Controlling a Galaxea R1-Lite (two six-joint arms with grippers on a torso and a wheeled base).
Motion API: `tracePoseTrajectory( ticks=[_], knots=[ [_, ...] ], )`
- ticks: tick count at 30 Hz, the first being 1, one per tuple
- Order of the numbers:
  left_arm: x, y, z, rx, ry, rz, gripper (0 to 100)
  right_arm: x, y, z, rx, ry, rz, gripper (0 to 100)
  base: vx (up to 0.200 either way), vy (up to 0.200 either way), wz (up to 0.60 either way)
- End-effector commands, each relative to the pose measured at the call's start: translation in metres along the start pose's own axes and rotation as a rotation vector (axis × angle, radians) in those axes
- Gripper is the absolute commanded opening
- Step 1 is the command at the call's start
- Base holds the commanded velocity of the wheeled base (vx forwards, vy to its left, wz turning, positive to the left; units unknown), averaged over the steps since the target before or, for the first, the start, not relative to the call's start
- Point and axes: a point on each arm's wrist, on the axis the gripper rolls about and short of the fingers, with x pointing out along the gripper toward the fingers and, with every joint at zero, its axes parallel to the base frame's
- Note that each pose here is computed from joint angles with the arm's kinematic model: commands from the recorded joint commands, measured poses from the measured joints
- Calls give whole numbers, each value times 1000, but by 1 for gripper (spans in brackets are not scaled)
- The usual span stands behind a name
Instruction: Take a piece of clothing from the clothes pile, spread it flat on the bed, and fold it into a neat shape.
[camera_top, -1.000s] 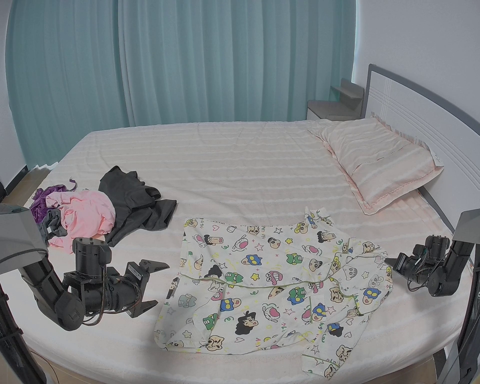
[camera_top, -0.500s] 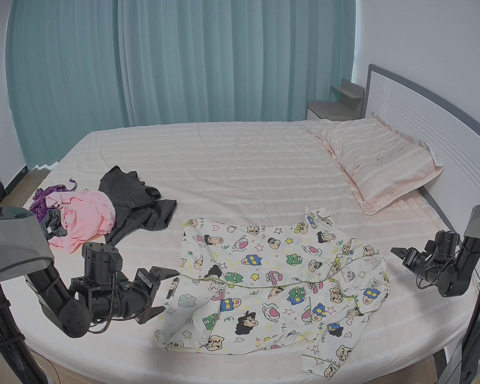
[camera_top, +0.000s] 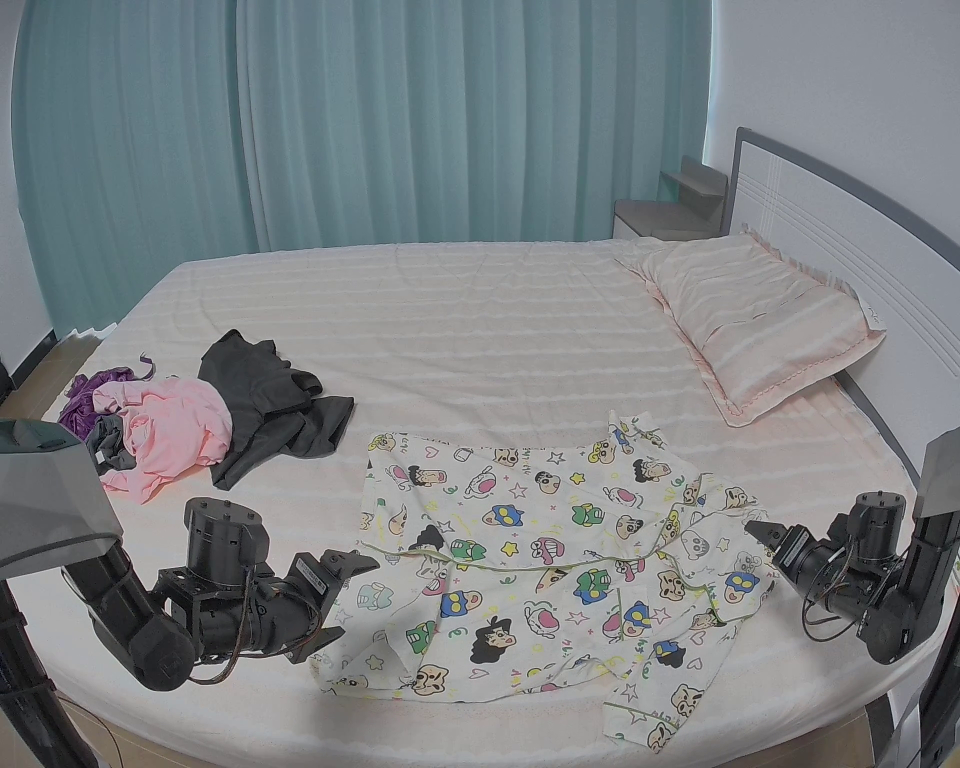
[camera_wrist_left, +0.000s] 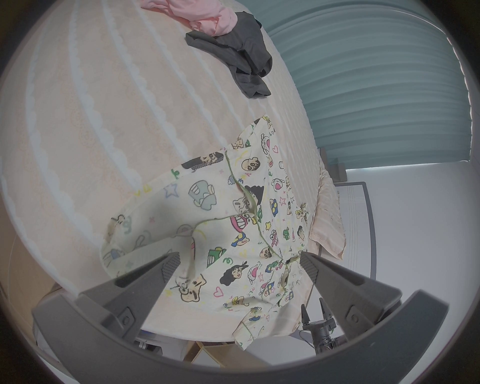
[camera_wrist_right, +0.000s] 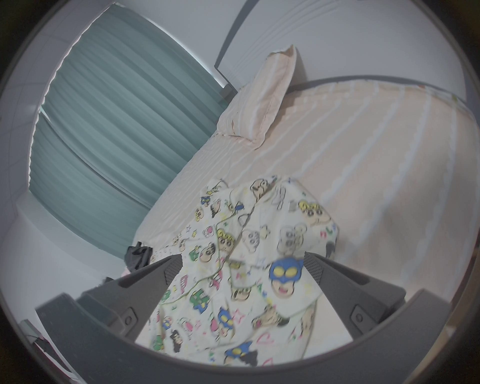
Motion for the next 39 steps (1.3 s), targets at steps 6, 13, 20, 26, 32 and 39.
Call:
tracePoseTrajectory(
  ticks=[6, 13, 20, 26, 32, 39],
  knots=[
    [36, -6, -17, 120, -39, 49, 100, -10, 14, -28, 88, 91, 39, 100, 0, 0, 0],
    [64, -12, -28, 208, -88, 68, 100, -8, 13, -29, 115, 94, 40, 100, 0, 0, 0],
    [76, -11, -36, 351, -37, 167, 100, -9, 16, -31, 107, 86, 37, 100, 0, 0, 0],
    [83, -14, -42, 369, -22, 175, 100, -10, 17, -31, 105, 83, 43, 100, 0, 0, 0],
    [95, -14, -43, 383, -80, 198, 100, -10, 17, -31, 105, 83, 43, 100, 0, 0, 0],
    [98, -12, -46, 423, -77, 215, 100, -9, 18, -31, 105, 82, 44, 100, 0, 0, 0]
  ],
)
